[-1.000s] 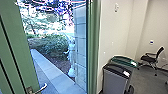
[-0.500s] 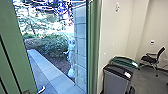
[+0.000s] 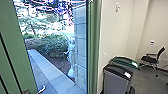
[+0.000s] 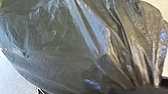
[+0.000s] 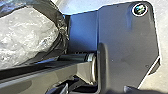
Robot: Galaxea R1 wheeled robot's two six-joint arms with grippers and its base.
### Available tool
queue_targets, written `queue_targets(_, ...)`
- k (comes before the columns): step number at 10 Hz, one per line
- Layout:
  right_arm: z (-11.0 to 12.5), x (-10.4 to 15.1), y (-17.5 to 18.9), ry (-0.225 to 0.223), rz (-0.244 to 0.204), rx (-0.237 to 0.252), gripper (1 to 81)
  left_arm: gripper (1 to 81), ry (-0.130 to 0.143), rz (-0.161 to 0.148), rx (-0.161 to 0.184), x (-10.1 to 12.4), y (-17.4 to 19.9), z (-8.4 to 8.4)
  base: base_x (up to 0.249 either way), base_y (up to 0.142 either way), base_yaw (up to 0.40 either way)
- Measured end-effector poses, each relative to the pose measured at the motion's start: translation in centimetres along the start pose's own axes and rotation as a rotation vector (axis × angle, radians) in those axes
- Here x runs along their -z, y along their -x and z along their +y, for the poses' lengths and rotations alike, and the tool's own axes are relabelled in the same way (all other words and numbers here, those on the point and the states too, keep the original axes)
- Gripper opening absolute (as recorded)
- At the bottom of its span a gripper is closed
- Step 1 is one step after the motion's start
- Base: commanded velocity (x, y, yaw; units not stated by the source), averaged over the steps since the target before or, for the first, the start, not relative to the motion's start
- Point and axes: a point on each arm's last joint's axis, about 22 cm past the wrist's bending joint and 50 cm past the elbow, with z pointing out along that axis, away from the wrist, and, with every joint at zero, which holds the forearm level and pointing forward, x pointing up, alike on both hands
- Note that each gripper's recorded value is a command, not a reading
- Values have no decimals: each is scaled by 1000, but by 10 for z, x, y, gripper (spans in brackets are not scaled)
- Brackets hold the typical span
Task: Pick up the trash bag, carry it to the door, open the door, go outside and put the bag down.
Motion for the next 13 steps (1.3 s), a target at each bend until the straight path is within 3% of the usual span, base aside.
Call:
queue_targets(7, 0, 0, 0, 0, 0, 0, 811, 10, -3, -6, -9, 1, 2, -4, 0, 0, 28)
queue_targets(10, 0, 0, 0, 0, 0, -1, 811, 10, -5, -8, -24, 2, 3, -5, 0, 0, 244)
queue_targets(12, 1, 0, 7, 1, -8, -15, 811, 10, -19, -1, -27, 4, 1, -15, 0, 0, 319)
queue_targets(13, 6, 1, -1, 7, 2, 0, 811, 10, -15, -19, -23, 4, 13, -14, 0, 0, 321)
